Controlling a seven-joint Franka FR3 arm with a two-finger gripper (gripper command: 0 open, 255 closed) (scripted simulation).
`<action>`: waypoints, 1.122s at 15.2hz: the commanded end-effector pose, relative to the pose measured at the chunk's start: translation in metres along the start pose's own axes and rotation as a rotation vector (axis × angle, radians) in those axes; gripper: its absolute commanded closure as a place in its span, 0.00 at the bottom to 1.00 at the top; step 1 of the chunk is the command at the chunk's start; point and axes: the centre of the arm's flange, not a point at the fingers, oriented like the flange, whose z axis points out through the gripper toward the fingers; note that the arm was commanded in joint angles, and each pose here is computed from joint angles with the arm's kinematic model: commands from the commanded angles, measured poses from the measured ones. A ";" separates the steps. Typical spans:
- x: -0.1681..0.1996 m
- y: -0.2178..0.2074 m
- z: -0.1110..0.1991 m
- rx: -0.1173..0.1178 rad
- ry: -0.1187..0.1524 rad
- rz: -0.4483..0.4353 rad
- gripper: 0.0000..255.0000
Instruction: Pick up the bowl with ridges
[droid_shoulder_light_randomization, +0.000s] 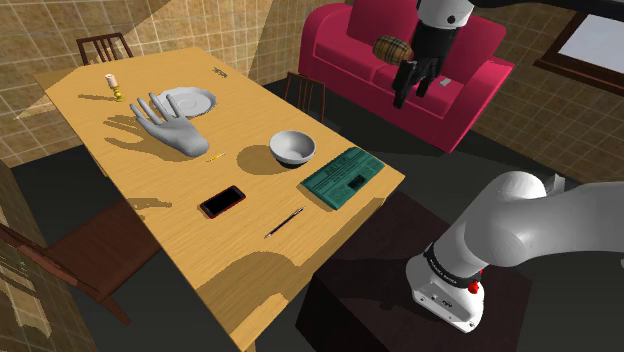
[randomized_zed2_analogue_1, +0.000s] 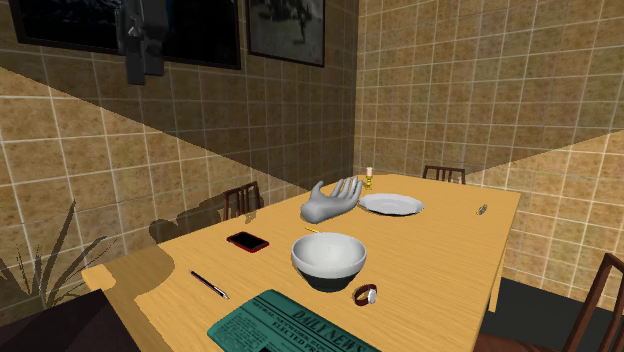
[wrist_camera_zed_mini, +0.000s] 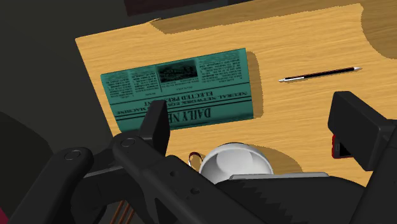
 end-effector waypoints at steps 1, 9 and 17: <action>0.000 0.000 0.000 0.000 0.000 0.000 0.00; 0.077 -0.028 0.067 -0.010 0.002 -0.002 0.00; 0.155 -0.056 0.133 -0.020 0.004 -0.005 0.00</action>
